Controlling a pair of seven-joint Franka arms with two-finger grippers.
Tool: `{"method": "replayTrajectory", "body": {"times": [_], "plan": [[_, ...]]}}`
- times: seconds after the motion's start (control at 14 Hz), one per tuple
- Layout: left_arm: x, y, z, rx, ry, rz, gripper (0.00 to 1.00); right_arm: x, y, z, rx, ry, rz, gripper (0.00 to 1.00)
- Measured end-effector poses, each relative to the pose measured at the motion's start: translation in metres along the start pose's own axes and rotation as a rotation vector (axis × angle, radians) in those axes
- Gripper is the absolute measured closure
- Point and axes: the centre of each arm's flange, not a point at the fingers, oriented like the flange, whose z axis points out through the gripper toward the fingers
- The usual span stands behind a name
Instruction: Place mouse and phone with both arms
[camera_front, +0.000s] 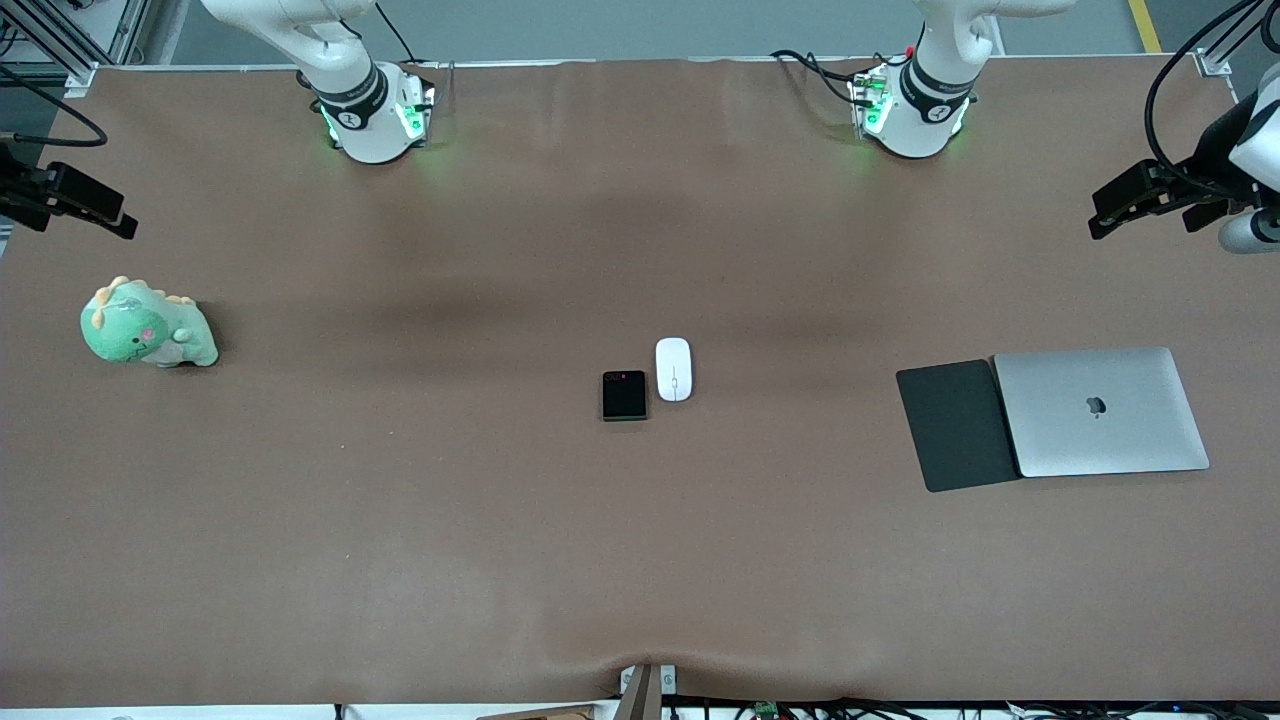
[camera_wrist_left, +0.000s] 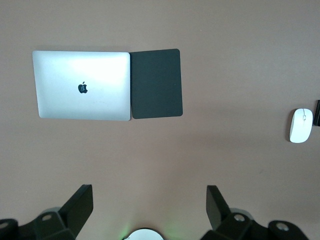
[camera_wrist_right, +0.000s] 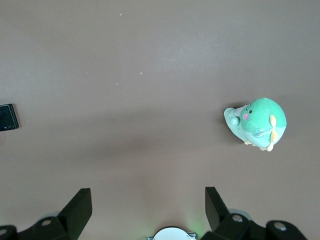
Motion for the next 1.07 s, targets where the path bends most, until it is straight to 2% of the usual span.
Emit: {"method": "replayTrajectory", "body": {"times": [0.79, 1.07], "plan": [[0.001, 0.0, 0.002, 0.001, -0.004, 0.001, 0.0, 0.0, 0.005, -0.005, 0.001, 0.01, 0.009, 0.0], [0.009, 0.01, 0.016, 0.006, -0.031, 0.015, 0.0, 0.0, 0.015, -0.008, 0.003, 0.018, 0.028, 0.0]]}}
